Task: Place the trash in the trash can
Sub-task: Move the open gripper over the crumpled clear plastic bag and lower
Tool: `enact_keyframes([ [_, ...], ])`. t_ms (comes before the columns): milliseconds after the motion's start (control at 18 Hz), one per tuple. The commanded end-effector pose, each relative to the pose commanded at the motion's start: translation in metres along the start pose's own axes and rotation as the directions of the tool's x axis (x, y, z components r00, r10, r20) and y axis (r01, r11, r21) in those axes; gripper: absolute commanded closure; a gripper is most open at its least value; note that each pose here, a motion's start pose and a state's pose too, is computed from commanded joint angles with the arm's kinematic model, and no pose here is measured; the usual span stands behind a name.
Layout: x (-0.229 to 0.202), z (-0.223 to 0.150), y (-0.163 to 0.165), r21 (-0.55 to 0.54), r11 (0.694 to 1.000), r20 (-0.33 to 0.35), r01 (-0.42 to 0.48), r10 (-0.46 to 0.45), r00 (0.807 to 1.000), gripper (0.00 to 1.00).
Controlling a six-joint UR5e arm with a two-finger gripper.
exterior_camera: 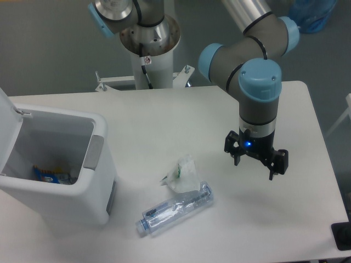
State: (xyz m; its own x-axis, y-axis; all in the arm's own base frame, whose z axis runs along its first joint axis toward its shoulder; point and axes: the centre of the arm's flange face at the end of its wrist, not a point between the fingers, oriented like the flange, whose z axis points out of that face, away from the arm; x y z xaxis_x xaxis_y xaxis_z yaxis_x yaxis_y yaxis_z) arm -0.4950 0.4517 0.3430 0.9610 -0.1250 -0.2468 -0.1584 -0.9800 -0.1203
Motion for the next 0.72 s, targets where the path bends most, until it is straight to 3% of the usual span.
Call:
enact_keyframes([
  [278, 0.003, 0.000, -0.005, 0.004, 1.000, 0.000, 0.022, -0.022, 1.000, 0.00],
  [500, 0.032, 0.018, -0.010, 0.015, 1.000, -0.018, 0.020, -0.020, 1.000, 0.00],
  [611, 0.052, 0.022, -0.011, 0.031, 0.994, -0.001, 0.105, -0.105, 0.994, 0.00],
  [722, 0.062, 0.024, -0.018, 0.031, 0.974, -0.011, 0.222, -0.222, 0.975, 0.00],
])
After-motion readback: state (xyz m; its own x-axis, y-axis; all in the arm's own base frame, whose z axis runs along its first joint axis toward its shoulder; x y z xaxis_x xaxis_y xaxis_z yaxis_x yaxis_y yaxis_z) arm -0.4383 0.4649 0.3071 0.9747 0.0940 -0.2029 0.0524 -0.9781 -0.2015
